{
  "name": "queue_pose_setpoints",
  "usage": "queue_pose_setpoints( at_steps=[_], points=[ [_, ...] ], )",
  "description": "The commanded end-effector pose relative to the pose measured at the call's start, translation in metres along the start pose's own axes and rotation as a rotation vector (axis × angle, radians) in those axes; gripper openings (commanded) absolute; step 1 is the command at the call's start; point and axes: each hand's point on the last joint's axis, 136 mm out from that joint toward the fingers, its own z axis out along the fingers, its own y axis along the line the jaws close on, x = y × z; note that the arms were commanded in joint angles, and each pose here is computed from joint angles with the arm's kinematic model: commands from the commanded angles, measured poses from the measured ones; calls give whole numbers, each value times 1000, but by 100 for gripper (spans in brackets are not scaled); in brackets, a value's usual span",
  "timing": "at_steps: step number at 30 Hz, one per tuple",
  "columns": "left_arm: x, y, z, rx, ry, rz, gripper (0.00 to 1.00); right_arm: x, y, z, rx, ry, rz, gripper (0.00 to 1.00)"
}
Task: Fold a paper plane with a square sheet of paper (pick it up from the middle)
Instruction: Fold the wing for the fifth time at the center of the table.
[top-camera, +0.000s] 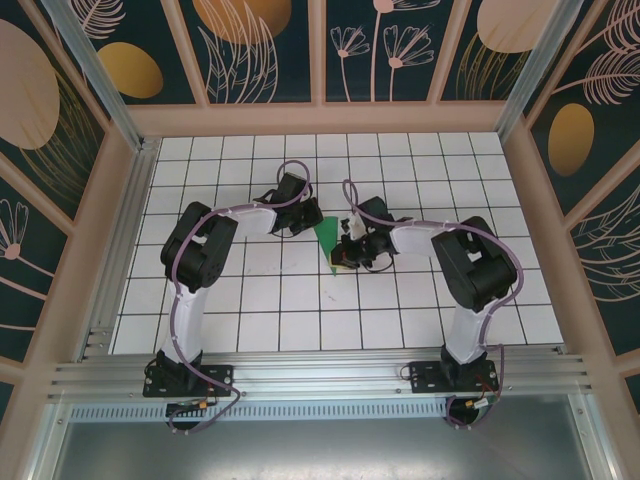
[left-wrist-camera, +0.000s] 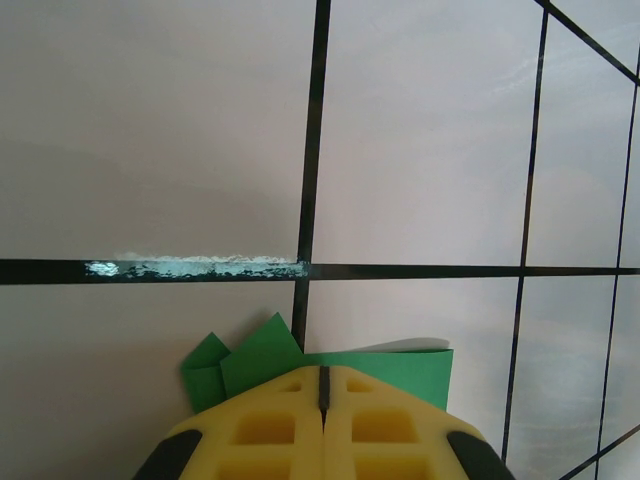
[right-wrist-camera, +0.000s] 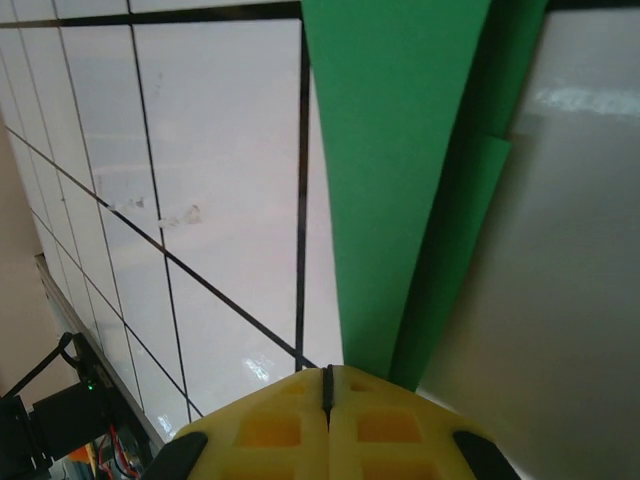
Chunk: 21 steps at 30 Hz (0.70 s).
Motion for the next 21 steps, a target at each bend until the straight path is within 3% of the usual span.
queue_pose_setpoints(
  at_steps=[1,7,11,16,21],
  points=[
    [15,45,4,-135,52,-21,2,17,-15,10,25,62,34,0],
    [-9,-11,-19,9,25,88,10,26,-44,16,128,87,97,0],
    [-5,-45,-44,160,8,106,15,26,-54,17,155,87,140,0],
    [27,-49,-45,207,42,91,16,27,-57,18,167,86,163,0],
    [51,-40,-32,145,65,100,14,29,-60,19,177,94,171,0]
  ],
)
